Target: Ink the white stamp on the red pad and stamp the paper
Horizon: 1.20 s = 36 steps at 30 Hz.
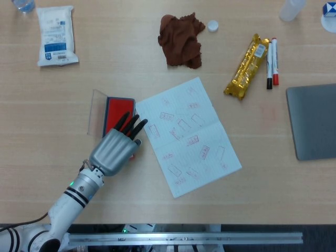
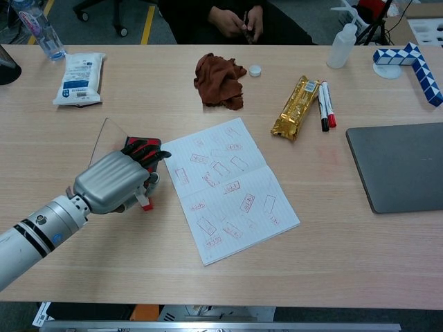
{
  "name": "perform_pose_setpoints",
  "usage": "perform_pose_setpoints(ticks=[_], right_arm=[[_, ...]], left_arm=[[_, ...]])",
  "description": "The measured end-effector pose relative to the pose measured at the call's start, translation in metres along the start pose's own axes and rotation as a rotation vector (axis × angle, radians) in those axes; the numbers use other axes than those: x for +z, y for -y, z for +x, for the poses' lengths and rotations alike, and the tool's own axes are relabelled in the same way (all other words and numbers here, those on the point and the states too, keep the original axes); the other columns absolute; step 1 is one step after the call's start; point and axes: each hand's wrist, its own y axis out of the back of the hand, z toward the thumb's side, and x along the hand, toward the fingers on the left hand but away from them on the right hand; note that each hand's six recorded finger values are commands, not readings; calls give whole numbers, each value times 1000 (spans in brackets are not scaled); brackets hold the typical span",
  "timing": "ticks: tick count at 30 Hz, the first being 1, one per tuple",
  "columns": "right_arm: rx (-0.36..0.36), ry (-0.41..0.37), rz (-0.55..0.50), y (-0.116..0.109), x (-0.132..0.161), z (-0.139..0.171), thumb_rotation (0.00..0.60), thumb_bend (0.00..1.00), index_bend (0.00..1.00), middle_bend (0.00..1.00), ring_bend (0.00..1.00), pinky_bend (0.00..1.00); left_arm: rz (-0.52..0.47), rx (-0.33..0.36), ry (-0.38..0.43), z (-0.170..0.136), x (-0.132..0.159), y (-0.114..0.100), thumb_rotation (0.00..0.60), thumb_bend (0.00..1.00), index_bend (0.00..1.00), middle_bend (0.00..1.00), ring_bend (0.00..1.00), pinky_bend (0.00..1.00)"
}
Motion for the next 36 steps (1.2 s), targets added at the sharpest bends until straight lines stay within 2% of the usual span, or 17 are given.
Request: perform_pose_setpoints(ticks=[9, 23, 26, 31, 36], right_arm=[[-5, 4, -2, -1, -1, 1, 600, 215, 410, 468, 330, 352], [-10, 8, -5, -1, -3, 1, 600, 215, 411, 468, 331, 352], [-12, 8, -3, -2, -4, 1, 600, 214, 410, 468, 331, 352], [-6, 9, -3, -2, -4, 1, 600, 214, 410, 468, 331, 352], [0, 10, -3, -1, -3, 0, 600, 215, 413, 468, 332, 352]], left_arm=[[9, -1, -2, 1, 0, 1, 600, 350, 485, 46, 0, 2], [0, -2, 21, -5, 7, -7, 600, 335, 349, 18, 0, 2], [-32, 4, 27, -7, 8, -15, 600, 335, 316, 25, 0, 2], [-120, 36, 23, -15, 1, -38, 600, 336, 317, 43, 0, 3], [-208, 109, -27, -27, -23, -70, 600, 336, 301, 56, 0, 5]])
